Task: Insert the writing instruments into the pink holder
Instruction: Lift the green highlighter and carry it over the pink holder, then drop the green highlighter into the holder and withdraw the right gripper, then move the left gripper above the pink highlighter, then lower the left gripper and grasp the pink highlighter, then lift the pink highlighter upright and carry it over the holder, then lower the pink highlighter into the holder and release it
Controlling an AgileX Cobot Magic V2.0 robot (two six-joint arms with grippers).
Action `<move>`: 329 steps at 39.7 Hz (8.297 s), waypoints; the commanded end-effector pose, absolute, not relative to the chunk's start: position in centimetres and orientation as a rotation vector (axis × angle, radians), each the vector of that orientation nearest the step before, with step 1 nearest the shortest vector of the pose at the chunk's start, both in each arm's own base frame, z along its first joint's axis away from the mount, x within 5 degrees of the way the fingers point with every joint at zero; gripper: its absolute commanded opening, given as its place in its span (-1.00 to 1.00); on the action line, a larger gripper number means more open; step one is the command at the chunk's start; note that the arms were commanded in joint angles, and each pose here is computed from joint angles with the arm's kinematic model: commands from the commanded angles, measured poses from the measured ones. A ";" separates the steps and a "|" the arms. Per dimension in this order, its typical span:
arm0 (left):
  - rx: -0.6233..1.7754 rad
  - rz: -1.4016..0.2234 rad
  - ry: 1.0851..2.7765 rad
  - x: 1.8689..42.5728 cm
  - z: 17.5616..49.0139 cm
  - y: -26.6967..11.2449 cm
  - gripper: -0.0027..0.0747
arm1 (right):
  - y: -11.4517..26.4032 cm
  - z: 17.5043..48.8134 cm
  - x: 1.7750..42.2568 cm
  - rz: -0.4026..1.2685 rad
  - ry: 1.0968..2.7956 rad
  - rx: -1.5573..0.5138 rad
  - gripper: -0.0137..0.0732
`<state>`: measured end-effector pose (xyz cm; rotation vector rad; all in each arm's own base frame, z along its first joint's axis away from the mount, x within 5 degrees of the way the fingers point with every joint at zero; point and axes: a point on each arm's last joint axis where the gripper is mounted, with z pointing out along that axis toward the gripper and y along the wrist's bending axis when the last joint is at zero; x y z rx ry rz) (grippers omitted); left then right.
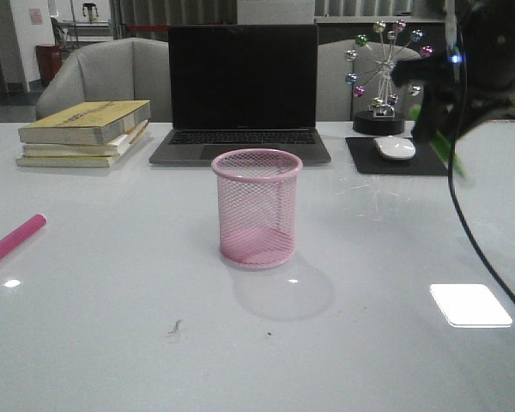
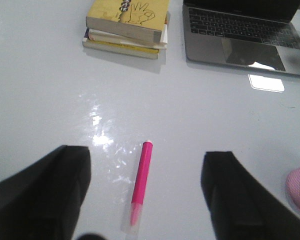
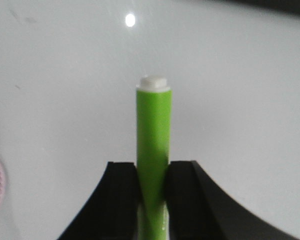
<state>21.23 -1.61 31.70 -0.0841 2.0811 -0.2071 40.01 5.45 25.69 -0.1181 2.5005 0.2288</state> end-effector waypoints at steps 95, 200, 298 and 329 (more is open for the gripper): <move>-0.095 -0.221 1.970 21.4 33.7 -1.7 0.38 | 10.0 35.1 26.2 0.169 1.686 -0.400 0.34; 0.286 -0.109 2.777 39.8 22.5 -6.9 0.38 | 0.0 27.7 16.3 0.077 2.115 -0.050 0.34; 0.345 -0.472 1.626 34.6 38.7 -20.3 -0.68 | 0.2 27.4 16.2 0.095 2.154 -0.063 0.34; 0.342 -0.537 1.628 30.7 25.7 -26.6 -0.68 | 0.2 27.4 16.2 0.095 2.155 -0.064 0.34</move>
